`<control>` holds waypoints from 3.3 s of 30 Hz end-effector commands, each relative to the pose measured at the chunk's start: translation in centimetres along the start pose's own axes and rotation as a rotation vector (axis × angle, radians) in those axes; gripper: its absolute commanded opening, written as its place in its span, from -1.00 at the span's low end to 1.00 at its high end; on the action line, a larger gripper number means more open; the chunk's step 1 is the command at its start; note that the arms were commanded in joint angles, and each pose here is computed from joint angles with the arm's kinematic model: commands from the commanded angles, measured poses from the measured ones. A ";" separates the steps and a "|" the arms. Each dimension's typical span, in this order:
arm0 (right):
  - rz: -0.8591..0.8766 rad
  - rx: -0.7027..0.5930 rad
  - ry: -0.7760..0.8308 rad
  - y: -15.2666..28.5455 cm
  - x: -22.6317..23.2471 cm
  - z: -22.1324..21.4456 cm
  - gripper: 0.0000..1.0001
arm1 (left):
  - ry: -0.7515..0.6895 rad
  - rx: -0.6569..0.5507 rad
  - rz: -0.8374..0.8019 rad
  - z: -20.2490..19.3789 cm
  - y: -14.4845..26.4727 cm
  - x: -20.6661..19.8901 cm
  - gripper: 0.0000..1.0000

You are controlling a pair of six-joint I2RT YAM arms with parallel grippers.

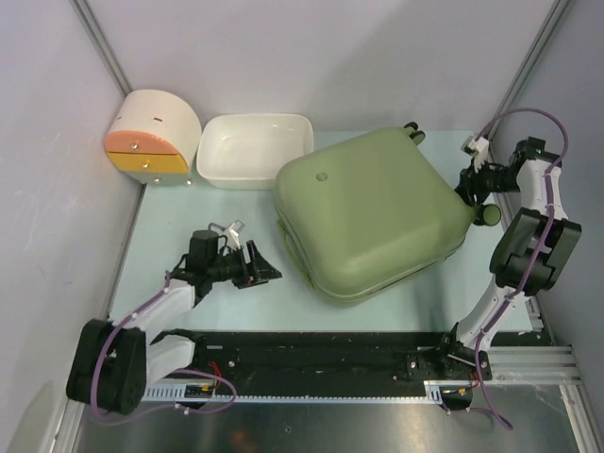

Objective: Open, take out, and arrange the luggage

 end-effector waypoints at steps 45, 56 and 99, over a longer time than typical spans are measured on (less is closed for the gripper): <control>0.107 -0.338 -0.099 5.3 8.4 -16.2 0.47 | 0.101 -0.099 0.044 9.0 -5.3 7.4 -1.00; 0.172 -0.301 0.049 3.3 11.9 -16.0 0.41 | 0.101 -0.099 0.044 9.5 -5.3 7.8 -1.00; 0.188 -0.332 0.311 2.0 13.1 -14.4 -1.00 | 0.206 -0.124 0.230 8.0 -1.9 11.0 -0.99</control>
Point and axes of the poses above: each gripper's point midway between its finger pads, its own y axis back along the fingers, its own x axis along the line the jaws close on, z = x × y, the point moved 3 cm from there along y, back along the fingers, and after that the axes turned 13 degrees about -y, right-handed, at the moved point
